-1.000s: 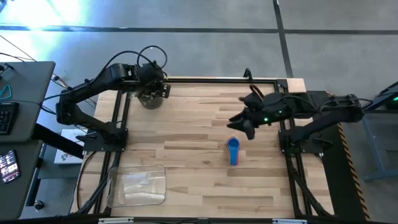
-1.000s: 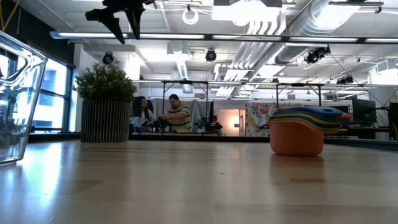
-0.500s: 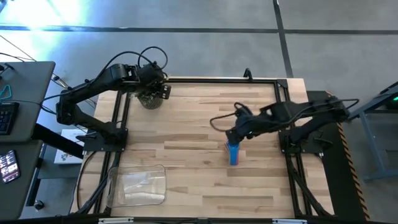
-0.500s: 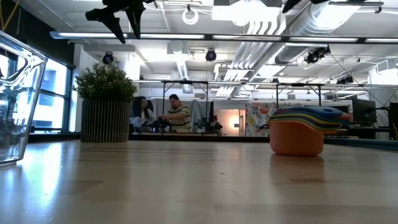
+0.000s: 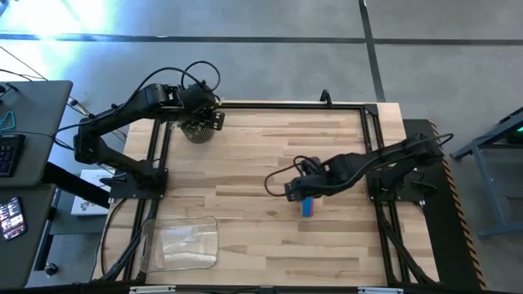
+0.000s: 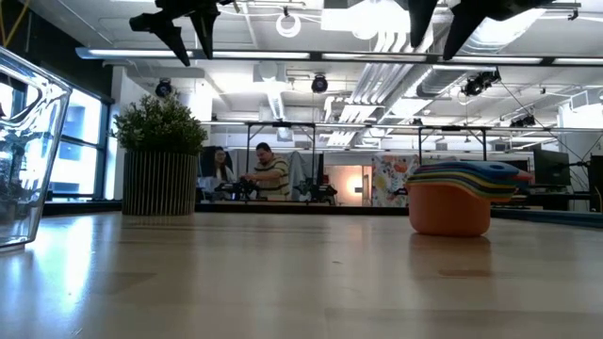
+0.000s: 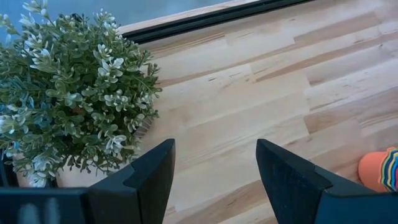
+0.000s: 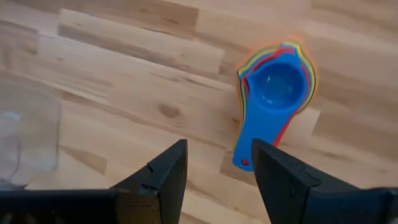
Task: Nest measuring cups in basket
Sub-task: Put the nested measuring cups into the transparent bin
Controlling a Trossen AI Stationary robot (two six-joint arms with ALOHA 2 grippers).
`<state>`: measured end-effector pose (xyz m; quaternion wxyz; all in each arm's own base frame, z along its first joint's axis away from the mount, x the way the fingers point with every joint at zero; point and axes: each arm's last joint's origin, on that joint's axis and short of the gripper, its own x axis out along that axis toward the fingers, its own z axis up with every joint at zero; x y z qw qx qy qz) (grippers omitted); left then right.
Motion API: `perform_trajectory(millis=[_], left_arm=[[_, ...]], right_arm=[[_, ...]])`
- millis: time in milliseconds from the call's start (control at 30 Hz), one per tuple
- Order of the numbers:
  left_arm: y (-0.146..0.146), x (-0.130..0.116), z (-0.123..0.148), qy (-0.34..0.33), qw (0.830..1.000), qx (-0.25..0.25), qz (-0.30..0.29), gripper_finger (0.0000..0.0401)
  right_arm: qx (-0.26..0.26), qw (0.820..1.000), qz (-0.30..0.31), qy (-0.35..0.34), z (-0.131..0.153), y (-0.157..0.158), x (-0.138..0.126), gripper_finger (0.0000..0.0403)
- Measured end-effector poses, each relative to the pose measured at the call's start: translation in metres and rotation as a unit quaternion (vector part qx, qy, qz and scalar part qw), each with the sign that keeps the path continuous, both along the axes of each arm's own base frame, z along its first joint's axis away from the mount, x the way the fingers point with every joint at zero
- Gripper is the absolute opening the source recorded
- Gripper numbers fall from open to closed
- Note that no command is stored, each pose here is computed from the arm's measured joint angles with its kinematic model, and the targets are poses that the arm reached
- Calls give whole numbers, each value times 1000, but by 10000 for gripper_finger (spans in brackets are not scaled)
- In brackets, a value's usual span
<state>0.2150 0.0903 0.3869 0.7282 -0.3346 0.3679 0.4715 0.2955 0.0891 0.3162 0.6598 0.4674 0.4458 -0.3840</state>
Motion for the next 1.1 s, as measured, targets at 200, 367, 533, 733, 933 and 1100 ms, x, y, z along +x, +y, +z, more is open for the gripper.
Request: perform_trajectory(millis=[200,367,533,733,933,1100], left_arm=[[0,0,0,0,1000,0,0,216],[0,0,0,0,1000,0,0,216],[0,0,0,0,1000,0,0,216],[0,0,0,0,1000,0,0,216],[0,0,0,0,1000,0,0,216],[0,0,0,0,1000,0,0,216]], right_arm=[[13,999,-48,21,-16,15,7,170],[22,997,-71,24,-25,28,10,170],[22,995,-88,30,-28,32,9,170],[3,994,-91,52,-31,33,5,198],[-23,993,-81,82,-38,32,3,282],[-22,992,-71,103,-60,32,0,328]])
